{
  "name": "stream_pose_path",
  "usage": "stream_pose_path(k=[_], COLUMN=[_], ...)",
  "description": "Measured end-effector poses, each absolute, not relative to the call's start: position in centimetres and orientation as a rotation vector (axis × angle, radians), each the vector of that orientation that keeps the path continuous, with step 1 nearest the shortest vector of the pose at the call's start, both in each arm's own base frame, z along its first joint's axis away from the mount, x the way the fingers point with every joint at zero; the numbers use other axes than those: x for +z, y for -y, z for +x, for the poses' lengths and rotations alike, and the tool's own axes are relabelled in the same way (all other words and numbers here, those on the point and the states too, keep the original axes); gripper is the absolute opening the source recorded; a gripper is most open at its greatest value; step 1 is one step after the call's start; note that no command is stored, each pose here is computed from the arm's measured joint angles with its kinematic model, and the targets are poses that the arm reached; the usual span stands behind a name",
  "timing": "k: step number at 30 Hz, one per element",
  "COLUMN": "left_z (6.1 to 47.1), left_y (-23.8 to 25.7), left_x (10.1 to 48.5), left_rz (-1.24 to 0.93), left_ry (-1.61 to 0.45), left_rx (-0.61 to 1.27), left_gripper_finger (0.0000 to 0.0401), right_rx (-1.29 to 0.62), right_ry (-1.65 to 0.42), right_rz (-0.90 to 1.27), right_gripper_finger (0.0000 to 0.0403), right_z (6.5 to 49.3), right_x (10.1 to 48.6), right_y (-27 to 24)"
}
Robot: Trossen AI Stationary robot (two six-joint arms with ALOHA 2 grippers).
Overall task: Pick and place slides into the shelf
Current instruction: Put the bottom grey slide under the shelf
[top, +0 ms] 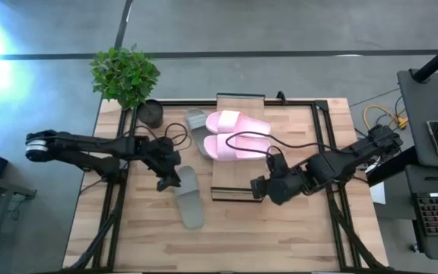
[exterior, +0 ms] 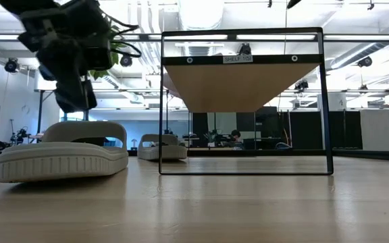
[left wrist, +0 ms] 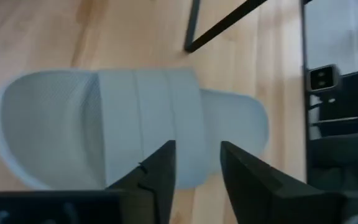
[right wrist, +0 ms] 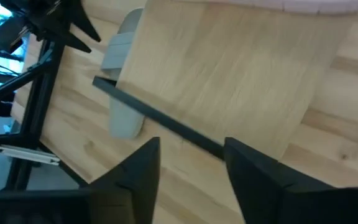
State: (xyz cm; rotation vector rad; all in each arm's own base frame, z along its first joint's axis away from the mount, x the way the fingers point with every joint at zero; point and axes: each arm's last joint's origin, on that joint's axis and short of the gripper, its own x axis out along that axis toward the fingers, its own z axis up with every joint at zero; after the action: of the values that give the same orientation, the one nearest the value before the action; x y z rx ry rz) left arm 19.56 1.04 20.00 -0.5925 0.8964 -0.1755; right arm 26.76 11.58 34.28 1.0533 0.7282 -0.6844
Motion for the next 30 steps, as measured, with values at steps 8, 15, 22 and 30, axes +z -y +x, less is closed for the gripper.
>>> stream_pose_path(k=[8,15,22,30], left_z=[20.9,21.6,21.8,21.3], left_y=[-3.2,-4.4,-4.9,-6.0], left_x=[19.7,17.1,16.3,17.8], left_rz=[-0.704,-0.846,-0.838,-0.732], left_ry=[-0.918,-1.013,-1.028,-0.938], left_rx=[-0.174,-0.248,-0.26,-0.165], left_gripper_finger=[0.0134,0.0134,0.0134,0.0135], right_rx=[-0.688,-0.689,-0.685,-0.695], right_ry=[-0.66,-0.63,-0.625,-0.632], right_rz=[1.085,1.098,1.094,1.083], right_gripper_finger=[0.0224,0.0227,0.0226,0.0226], right_z=[25.6,25.1,25.0,24.9], right_x=[34.7,34.6,34.7,34.6], right_y=[-13.2,-14.1,-14.4,-14.3])
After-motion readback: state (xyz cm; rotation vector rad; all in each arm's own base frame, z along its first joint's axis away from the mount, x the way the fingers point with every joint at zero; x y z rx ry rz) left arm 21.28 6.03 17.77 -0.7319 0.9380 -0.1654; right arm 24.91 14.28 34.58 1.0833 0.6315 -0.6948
